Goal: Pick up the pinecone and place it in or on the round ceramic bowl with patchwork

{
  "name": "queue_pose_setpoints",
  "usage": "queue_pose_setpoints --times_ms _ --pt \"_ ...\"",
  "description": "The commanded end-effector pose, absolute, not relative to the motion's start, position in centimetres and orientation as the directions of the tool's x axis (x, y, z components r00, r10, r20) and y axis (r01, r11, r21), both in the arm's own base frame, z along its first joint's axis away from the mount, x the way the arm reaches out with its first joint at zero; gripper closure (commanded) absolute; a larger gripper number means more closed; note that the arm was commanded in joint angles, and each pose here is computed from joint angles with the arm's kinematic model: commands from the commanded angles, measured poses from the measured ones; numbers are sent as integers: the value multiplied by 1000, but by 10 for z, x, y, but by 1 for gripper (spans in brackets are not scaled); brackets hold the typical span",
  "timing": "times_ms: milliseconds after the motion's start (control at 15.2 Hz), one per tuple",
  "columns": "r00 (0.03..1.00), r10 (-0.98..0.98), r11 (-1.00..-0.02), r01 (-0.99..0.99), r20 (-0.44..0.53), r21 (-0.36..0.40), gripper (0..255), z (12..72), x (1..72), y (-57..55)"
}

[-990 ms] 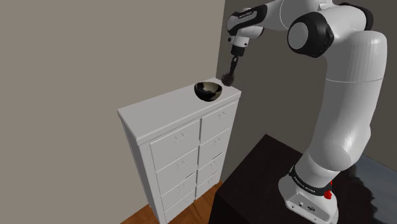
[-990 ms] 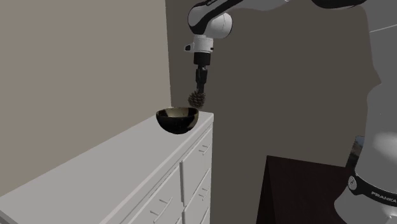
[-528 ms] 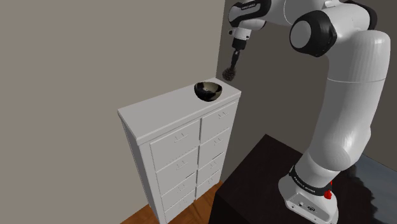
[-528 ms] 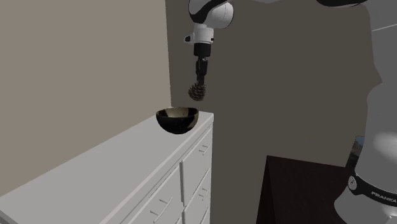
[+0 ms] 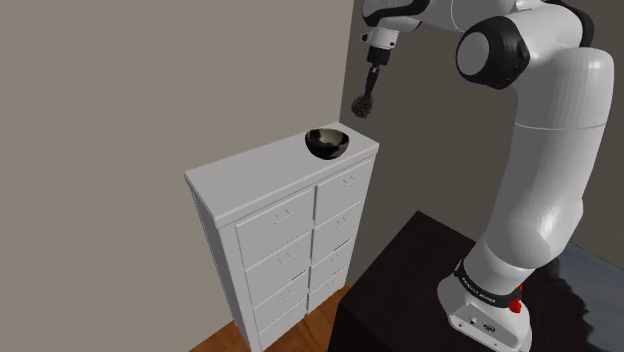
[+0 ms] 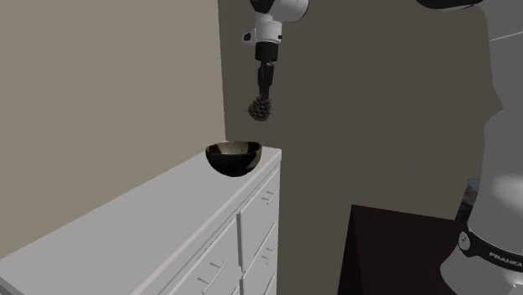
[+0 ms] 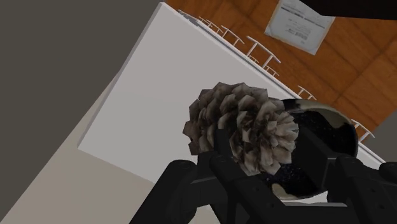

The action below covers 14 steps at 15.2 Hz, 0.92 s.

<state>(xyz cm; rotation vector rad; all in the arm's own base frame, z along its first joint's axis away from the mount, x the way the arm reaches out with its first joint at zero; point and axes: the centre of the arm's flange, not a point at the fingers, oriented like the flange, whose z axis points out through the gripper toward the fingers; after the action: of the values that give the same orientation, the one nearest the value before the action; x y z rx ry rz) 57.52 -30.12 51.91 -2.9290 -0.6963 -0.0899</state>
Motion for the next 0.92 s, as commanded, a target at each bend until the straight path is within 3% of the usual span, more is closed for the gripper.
queue_pose_setpoints --times_ms 0,264,858 --pt "892 444 -885 452 88 -112 255 529 575 -302" --pt "892 444 -885 452 88 -112 255 546 575 -302" --pt "892 444 -885 452 88 -112 255 580 597 -190"
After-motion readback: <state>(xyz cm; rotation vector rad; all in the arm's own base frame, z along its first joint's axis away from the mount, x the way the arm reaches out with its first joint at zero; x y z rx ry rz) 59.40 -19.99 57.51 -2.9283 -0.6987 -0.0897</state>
